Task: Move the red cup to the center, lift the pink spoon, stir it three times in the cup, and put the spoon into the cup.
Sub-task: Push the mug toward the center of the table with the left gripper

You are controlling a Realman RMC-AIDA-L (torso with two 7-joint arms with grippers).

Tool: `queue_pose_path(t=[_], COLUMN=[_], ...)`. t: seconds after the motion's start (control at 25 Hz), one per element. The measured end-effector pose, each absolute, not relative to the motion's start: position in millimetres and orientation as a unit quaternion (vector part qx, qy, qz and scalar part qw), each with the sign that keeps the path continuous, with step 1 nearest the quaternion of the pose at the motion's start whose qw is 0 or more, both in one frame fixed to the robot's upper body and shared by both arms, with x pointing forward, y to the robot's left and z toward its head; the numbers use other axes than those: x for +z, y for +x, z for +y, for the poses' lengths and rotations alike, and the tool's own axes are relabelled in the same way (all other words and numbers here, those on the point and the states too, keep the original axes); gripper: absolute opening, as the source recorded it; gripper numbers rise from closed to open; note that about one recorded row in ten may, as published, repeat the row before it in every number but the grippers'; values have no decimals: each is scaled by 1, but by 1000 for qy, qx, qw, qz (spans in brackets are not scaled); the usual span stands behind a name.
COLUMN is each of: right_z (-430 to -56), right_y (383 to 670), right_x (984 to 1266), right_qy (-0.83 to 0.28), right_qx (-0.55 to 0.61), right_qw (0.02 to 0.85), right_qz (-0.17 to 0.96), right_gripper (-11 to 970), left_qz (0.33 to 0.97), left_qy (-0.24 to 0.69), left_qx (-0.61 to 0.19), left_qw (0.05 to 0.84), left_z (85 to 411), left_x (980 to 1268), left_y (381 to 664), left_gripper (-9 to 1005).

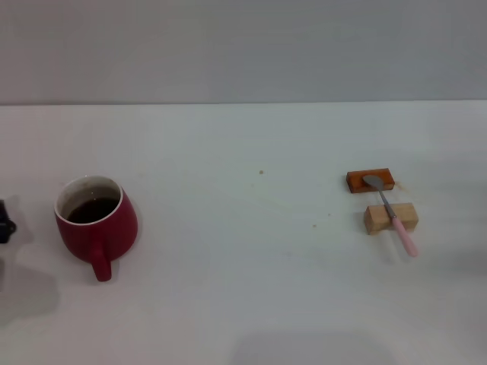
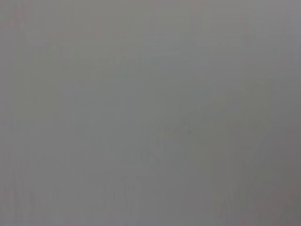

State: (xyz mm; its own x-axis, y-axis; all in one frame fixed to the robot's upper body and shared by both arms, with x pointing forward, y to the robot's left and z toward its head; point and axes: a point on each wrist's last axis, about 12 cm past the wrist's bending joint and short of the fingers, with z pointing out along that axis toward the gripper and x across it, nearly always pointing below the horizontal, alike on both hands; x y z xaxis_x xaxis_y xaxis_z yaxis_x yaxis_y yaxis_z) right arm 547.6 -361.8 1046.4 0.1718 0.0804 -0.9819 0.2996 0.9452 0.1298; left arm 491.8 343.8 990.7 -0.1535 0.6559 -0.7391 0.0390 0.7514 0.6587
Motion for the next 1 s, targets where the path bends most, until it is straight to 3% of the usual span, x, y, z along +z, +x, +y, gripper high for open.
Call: queue_pose_path(t=[1.0], right_z=[-363], right_y=[547], right_x=[1046], right_qy=[148], right_qx=[-75], right_qw=[751], right_qz=[640], right_gripper=[739], left_qz=[667], left_qy=[368], left_qx=[222], left_qw=[609], left_z=[304], left_x=[987], left_y=[493], left_gripper=[1])
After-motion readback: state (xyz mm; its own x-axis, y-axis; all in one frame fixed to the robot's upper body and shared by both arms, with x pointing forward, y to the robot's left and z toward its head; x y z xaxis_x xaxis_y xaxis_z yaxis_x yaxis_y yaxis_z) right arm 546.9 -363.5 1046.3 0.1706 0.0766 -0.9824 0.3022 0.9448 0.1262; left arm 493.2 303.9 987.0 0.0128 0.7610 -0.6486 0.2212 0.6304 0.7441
